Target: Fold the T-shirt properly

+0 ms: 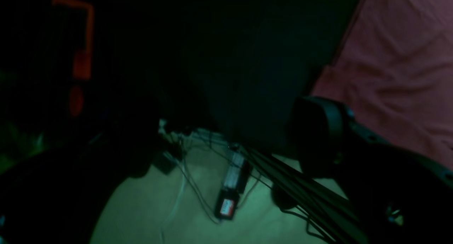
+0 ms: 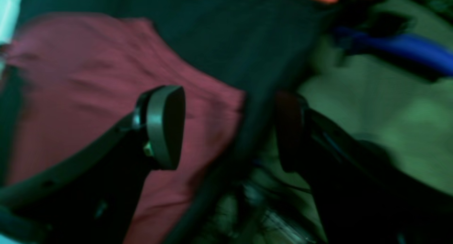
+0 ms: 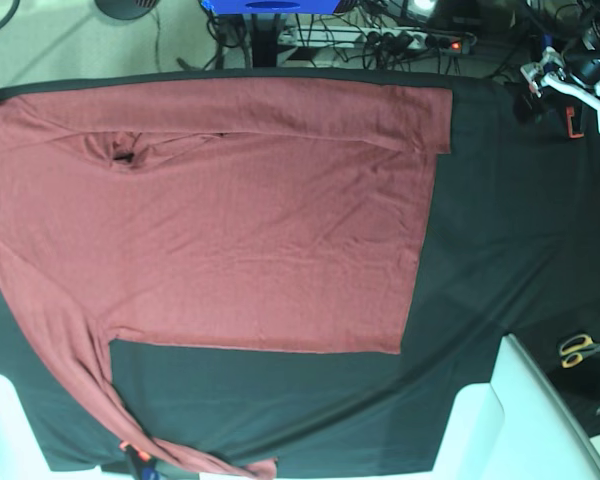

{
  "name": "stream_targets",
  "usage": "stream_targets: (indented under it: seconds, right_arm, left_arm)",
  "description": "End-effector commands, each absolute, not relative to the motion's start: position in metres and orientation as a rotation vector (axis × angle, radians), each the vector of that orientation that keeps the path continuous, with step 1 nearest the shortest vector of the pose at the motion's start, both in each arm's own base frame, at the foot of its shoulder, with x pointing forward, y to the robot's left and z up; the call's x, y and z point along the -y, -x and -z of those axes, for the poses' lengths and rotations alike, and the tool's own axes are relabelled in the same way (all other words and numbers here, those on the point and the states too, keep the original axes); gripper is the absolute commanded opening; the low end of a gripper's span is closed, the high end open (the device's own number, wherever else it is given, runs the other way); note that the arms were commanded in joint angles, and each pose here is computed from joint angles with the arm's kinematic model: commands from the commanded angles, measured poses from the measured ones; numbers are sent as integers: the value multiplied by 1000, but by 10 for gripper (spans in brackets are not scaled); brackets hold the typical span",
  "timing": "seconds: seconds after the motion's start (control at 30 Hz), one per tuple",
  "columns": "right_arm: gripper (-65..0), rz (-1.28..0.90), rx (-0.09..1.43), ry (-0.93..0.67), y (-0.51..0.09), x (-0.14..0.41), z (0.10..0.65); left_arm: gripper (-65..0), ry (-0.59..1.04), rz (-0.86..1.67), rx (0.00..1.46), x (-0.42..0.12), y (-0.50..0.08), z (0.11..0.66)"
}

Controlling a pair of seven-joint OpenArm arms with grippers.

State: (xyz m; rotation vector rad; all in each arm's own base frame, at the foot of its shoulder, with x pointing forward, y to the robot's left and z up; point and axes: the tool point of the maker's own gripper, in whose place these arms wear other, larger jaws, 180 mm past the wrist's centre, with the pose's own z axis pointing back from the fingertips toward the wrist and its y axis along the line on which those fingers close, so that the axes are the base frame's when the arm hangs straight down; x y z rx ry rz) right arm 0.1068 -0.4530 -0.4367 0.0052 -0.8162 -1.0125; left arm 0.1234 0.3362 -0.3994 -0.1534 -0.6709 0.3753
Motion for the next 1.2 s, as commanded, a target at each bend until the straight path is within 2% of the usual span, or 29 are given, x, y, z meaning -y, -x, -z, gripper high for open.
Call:
stream_targets:
  seconds: [0.0, 0.13, 0.2, 0.27, 0.33, 0.47, 0.67, 0.77, 1.17]
  right_arm:
    - [-275, 901, 891, 21, -145, 468, 410]
    - [-275, 636, 898, 81, -223, 462, 400]
    - [-275, 537, 926, 74, -261, 456, 400]
    - [-275, 512, 940, 52, -289, 454, 403]
    - [-275, 555, 945, 11, -310, 457, 412]
    - [-275, 645, 1010, -22, -333, 465, 420]
    - [-275, 523, 1023, 36, -351, 454, 426]
    - [-275, 536, 997, 84, -347, 459, 431]
    - [-275, 552, 921, 114, -323, 451, 459]
  left_arm:
    - [-79, 132, -333, 723, -341, -132, 381]
    - [-82, 106, -270, 773, -337, -145, 360]
    - [-127, 100, -254, 787, -336, -148, 354]
    - [-232, 97, -249, 791, -336, -149, 352]
    - [-383, 96, -252, 789, -336, -149, 353]
    - [-643, 91, -255, 777, -338, -143, 354]
    - [-650, 91, -258, 776, -338, -143, 355]
    - [-650, 92, -257, 775, -338, -143, 355]
    - [-650, 99, -281, 758, -340, -138, 362]
